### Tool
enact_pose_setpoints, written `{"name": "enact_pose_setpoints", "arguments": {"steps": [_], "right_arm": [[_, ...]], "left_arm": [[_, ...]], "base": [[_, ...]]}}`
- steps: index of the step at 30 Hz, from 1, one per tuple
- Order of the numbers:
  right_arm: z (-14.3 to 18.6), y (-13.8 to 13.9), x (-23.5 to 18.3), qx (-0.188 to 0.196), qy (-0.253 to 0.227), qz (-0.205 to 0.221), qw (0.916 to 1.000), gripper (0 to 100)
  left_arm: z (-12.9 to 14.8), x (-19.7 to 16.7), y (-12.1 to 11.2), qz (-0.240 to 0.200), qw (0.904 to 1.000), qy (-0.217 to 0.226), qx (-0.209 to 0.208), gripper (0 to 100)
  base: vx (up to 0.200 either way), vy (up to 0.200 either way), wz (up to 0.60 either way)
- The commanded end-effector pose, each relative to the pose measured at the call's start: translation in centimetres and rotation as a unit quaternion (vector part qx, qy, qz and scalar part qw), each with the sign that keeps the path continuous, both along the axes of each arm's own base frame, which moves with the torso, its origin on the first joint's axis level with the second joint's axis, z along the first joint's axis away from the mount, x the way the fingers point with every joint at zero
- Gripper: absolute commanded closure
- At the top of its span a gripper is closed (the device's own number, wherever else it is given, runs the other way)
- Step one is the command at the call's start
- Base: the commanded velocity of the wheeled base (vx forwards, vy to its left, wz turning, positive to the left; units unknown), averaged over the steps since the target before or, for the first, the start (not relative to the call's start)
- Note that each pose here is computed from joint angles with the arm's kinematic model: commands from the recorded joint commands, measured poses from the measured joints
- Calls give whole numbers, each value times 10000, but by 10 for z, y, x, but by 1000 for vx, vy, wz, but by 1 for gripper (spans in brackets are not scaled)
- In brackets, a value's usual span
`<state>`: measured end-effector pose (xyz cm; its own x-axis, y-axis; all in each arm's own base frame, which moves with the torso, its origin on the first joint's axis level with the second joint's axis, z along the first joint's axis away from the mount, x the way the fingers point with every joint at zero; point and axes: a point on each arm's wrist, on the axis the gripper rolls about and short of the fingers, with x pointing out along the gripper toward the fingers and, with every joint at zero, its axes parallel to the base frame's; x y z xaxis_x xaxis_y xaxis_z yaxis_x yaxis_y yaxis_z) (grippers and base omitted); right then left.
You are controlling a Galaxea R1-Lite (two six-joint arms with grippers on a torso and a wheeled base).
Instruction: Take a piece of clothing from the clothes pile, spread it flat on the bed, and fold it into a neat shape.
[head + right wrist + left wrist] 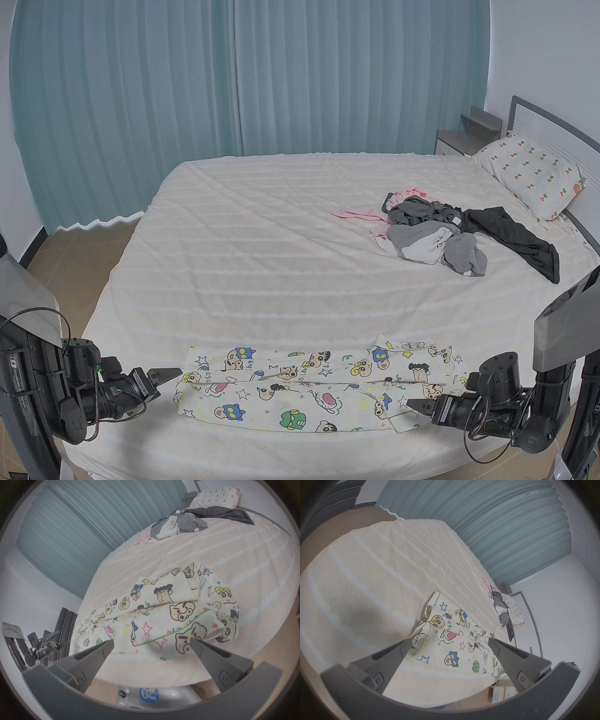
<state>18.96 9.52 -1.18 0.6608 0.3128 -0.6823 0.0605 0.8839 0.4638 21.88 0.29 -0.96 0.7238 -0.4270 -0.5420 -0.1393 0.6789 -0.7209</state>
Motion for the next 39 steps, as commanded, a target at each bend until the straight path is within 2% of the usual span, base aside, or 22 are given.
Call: {"name": "enact_pose_setpoints", "arguments": {"steps": [1,6,13,15,20,30,35,39], "right_arm": [[1,4,-7,33,114,96,9999,0],[0,26,-16,339,171,416,9984,0],[-21,41,-5,177,140,609,9979,0],[-35,43,-5,-34,272,639,9976,0],[-35,35,-13,-352,164,526,9979,0],[-30,34,-20,-224,184,470,9985,0],[-42,34,-21,-292,420,464,9976,0],[-44,35,-17,-188,433,347,9983,0]], "left_arm": [[-2,-3,-2,-25,10000,65,24,0],[-3,-3,-2,-33,10000,72,23,0],[-3,-3,-3,-44,10000,69,29,0],[-3,-3,-3,-44,10000,69,29,0],[-3,-3,-3,-43,10000,81,38,0],[-4,-3,-3,-66,9999,80,70,0],[-4,-3,-3,-73,9999,80,70,0],[-4,-3,-3,-73,9999,80,70,0]], "base": [[0,0,0],[0,0,0],[0,0,0],[0,0,0],[0,0,0],[0,0,0],[0,0,0],[0,0,0]]}}
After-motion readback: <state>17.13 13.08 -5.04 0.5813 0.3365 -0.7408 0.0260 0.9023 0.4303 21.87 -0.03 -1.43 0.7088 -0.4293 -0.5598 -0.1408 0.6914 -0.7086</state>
